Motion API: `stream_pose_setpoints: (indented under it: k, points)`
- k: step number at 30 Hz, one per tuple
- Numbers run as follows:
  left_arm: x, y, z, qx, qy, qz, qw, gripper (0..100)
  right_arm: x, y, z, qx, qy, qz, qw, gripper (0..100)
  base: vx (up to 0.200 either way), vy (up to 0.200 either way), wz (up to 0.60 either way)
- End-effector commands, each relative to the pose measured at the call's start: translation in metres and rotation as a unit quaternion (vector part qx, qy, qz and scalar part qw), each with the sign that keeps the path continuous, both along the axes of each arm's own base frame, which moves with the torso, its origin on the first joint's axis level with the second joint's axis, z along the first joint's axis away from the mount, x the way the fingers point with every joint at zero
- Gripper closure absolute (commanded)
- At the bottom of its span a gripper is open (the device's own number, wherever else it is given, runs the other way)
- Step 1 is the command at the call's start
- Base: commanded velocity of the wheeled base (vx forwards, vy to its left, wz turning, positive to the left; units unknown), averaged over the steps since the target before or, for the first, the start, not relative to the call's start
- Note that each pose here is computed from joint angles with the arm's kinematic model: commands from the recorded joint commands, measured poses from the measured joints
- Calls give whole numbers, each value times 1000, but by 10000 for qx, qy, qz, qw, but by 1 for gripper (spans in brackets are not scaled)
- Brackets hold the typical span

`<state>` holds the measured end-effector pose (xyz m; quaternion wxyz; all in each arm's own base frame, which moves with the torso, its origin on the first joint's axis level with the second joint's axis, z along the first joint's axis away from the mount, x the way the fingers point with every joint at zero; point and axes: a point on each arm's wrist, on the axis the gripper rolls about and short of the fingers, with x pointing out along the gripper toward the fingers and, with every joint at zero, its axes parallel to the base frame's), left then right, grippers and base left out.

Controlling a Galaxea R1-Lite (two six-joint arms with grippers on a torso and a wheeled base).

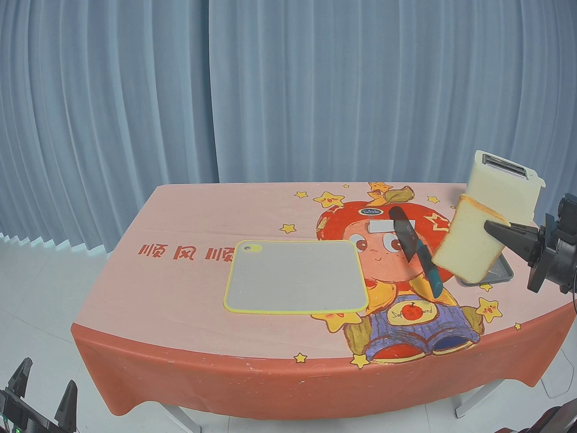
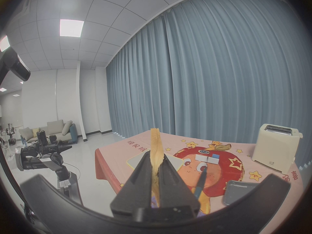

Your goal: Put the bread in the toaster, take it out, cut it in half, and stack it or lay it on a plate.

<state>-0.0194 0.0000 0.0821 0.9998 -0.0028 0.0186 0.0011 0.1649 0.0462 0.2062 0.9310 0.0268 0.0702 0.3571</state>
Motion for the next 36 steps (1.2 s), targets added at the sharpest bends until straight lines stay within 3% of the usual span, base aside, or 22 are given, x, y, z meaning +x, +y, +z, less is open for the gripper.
stream_pose_setpoints:
  k: [1,5,28,32,36]
  points:
    - [1,0,-5,5,90,4,10000,0,1,1,-1,-14,32,-36,10000,100,0,200,0]
    - [1,0,-5,33,90,-43,9999,0,1,1,-2,-29,49,-58,10000,100,0,200,0]
    - [1,0,-5,18,90,-35,10000,0,8,12,-15,-79,383,174,9991,100,0,0,0]
    - [1,0,-5,25,90,-43,9999,0,18,17,-19,-12,660,-165,9977,100,0,0,0]
    - [1,0,-5,18,90,-35,10000,0,27,25,-23,122,656,-391,9970,100,0,0,0]
